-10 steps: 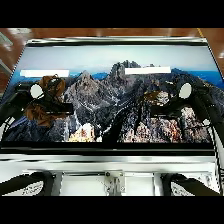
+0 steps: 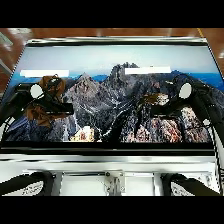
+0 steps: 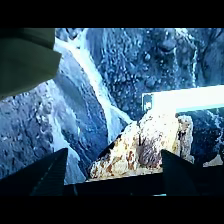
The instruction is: Fold the shirts.
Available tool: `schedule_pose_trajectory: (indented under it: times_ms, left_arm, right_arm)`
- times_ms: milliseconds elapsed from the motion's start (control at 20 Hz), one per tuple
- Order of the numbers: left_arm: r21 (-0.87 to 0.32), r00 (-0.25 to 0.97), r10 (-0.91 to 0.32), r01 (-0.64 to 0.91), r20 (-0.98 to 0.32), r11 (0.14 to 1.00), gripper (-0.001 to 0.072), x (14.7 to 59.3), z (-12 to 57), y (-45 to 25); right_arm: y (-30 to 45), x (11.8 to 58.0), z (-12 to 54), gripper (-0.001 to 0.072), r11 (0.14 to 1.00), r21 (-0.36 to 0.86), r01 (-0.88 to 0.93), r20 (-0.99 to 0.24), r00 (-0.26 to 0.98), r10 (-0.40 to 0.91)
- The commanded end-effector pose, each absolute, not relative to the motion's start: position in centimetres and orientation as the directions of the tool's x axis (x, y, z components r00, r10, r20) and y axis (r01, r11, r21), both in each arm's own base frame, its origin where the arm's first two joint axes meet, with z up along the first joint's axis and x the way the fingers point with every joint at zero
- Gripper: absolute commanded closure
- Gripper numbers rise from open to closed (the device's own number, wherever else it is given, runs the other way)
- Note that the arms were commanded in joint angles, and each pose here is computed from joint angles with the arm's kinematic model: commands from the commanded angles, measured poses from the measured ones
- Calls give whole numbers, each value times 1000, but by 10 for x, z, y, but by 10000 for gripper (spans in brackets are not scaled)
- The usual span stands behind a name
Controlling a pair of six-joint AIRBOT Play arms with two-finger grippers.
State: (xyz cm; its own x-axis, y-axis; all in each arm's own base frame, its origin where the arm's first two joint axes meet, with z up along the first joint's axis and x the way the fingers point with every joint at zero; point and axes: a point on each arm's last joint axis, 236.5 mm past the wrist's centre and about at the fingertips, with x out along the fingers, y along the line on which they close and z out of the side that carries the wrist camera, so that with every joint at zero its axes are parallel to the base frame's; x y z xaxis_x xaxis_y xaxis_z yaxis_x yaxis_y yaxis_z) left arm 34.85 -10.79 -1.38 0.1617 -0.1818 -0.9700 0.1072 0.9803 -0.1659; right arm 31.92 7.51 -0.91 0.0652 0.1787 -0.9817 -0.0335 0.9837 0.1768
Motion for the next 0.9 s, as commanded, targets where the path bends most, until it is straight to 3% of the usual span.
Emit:
schedule_pose_trajectory:
  times_ms: [0,500,600,750,850]
  left_arm:
    - [-165,161,-181,106,-970,981,20,349,-14,-107]
    - [-169,228,-191,112,-955,979,20,366,-15,-111]
    - [-127,300,-159,123,-940,984,14,385,-9,-98]
    - [-105,481,-69,-48,-874,993,2,439,46,-31]
    - [-104,535,17,-196,-845,975,2,457,71,38]
  right_arm:
    - [75,319,-9,29,984,177,-33,-982,66,179]
    - [80,336,-6,29,980,199,-5,-971,137,198]
    - [80,339,-6,29,980,200,-5,-969,149,198]
    - [80,344,-5,29,979,203,-3,-965,169,201]
    - [83,349,-4,29,976,216,4,-959,191,211]
